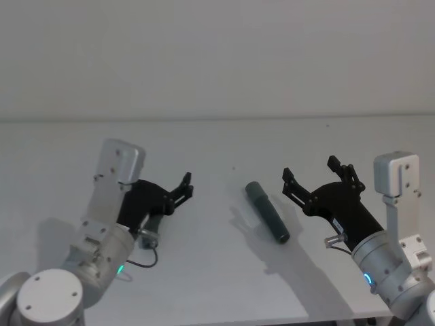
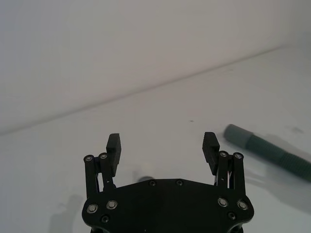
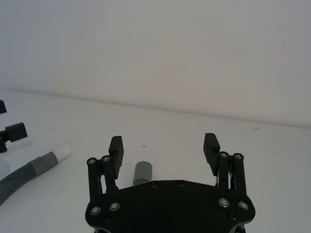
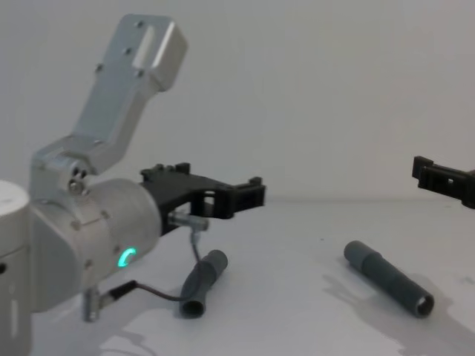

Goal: Use both hands to pick up one end of the pipe from the table, align the ends, and insert them.

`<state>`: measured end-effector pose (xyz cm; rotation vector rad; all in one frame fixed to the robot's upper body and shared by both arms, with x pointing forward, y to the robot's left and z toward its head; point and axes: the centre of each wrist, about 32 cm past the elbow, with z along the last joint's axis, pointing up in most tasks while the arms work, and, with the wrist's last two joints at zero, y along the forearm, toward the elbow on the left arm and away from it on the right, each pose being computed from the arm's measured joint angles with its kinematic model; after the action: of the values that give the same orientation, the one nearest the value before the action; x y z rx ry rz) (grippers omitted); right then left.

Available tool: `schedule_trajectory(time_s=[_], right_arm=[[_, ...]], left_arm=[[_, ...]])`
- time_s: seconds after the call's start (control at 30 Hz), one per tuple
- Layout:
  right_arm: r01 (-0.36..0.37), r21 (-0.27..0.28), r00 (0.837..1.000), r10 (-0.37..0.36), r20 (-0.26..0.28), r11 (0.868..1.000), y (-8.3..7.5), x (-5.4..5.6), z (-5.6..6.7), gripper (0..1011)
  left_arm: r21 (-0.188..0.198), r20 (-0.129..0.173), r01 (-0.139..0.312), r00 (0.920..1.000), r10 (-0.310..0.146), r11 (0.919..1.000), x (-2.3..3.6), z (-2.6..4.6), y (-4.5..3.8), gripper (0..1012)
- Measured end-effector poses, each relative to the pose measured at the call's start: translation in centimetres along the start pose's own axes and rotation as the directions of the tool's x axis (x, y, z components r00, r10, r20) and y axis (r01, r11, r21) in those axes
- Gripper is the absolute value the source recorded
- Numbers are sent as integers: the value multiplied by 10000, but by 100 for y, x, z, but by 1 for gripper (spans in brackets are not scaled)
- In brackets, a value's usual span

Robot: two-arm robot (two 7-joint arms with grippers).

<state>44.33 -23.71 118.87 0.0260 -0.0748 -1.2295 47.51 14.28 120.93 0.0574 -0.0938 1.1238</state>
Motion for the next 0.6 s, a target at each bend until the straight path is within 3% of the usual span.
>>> schedule_trajectory(time_s=[0.2, 0.3, 0.6], right_arm=[[0, 0, 10000, 0, 0, 10000, 0, 0, 0, 1002], [1, 0, 10000, -1, 0, 10000, 0, 0, 0, 1002], [1, 0, 10000, -1, 1, 10000, 0, 0, 0, 1002]], left_arm=[[517, -275, 140, 9995, -126, 9986, -183, 106, 12, 1002], [727, -354, 177, 9993, -152, 9972, -248, 145, 24, 1001], [1341, -385, 140, 9992, -89, 9909, -345, 228, 61, 1001]])
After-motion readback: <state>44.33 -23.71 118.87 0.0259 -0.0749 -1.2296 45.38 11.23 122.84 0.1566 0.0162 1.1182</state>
